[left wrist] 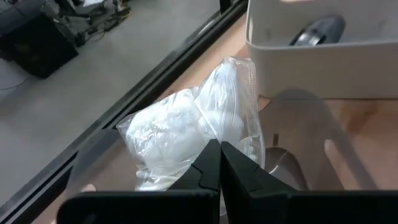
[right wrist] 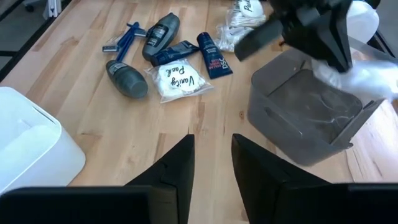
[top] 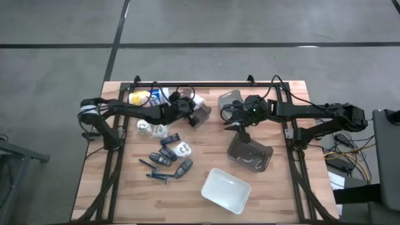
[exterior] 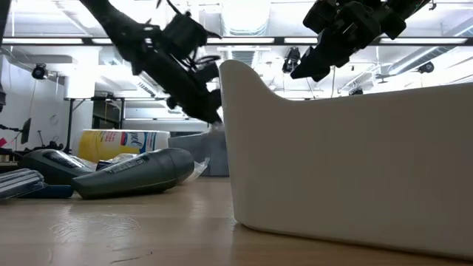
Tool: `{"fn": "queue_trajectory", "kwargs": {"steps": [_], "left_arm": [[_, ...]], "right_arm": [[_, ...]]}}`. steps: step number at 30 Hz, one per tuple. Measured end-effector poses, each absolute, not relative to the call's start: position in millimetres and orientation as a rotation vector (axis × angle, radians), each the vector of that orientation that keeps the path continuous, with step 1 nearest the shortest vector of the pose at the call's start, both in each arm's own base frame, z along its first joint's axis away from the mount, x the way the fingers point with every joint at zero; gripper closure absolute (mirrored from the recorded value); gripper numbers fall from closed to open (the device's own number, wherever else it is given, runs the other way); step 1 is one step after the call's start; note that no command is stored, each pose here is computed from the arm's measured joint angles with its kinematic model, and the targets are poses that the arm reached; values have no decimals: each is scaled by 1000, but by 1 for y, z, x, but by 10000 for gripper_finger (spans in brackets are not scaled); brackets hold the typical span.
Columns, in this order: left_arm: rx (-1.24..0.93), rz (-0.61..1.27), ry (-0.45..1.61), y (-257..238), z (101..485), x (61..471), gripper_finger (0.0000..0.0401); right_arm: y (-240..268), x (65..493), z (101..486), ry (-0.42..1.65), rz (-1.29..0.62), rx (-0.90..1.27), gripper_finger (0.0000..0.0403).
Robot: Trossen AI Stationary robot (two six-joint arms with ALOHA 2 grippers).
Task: Pick & Place Travel size toiletries
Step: Put the white cotton pack into the top black bin
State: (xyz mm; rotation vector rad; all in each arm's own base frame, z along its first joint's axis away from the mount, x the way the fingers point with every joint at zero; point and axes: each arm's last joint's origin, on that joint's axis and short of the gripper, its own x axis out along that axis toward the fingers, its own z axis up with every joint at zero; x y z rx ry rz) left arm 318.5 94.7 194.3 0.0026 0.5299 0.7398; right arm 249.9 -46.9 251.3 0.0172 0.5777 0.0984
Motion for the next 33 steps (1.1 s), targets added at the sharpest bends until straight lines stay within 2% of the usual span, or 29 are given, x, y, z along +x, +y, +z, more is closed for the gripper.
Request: {"fn": "queue_trajectory", "kwargs": {"steps": [12,23,33], "left_arm": [[23,753,581,104,183,327,395],[14,756,606,105,175,328,390],[-12,765,607,106,174,327,309]], "right_arm": [[-47,250,251,578,98,19,345],[-47,250,251,578,99,18,359],[-47,250,251,579,98,21,330]]}}
